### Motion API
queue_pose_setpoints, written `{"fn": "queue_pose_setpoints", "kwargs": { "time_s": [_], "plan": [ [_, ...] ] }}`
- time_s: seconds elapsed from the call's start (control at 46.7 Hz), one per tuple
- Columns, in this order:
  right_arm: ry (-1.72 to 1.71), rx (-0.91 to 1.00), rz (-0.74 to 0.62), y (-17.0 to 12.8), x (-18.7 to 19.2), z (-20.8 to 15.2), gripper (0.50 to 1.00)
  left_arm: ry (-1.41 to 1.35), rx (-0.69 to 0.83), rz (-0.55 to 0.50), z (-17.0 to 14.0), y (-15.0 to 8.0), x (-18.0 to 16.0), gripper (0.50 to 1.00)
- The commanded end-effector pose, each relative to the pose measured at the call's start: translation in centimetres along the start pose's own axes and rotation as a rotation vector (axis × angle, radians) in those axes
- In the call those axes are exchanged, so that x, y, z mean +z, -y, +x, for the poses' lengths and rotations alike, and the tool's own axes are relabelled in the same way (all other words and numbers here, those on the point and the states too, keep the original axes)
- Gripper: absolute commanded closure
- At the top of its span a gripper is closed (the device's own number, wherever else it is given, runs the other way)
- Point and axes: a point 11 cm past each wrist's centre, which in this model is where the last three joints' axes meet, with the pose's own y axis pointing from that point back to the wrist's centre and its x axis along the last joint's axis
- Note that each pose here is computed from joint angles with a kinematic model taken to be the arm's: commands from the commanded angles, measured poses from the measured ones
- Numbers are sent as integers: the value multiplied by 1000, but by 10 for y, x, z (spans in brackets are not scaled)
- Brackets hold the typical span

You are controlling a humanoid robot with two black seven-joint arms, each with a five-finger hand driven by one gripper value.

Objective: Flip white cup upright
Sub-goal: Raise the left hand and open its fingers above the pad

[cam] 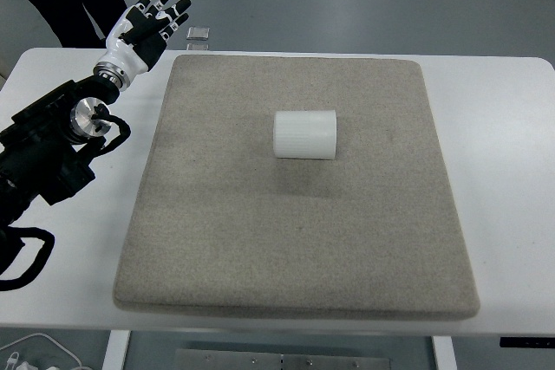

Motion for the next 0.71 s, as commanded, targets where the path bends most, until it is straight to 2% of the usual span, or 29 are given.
{"fn": "queue_pose_setpoints", "kwargs": {
  "time_s": [0.0, 0.193, 0.471, 0.686],
  "plan": [
    [1, 0, -1, 0, 1, 0, 570, -1, 0, -1, 0, 0, 0, 504],
    [-4, 6, 0, 0, 0, 1, 570, 2, 9, 4, 3, -2, -2, 504],
    [-1, 5, -2, 0, 1, 1, 570, -79, 96, -85, 23, -4, 22, 504],
    [-3, 6, 0, 0, 0, 1, 570, -52, 72, -83, 13, 3, 31, 504]
  ]
}}
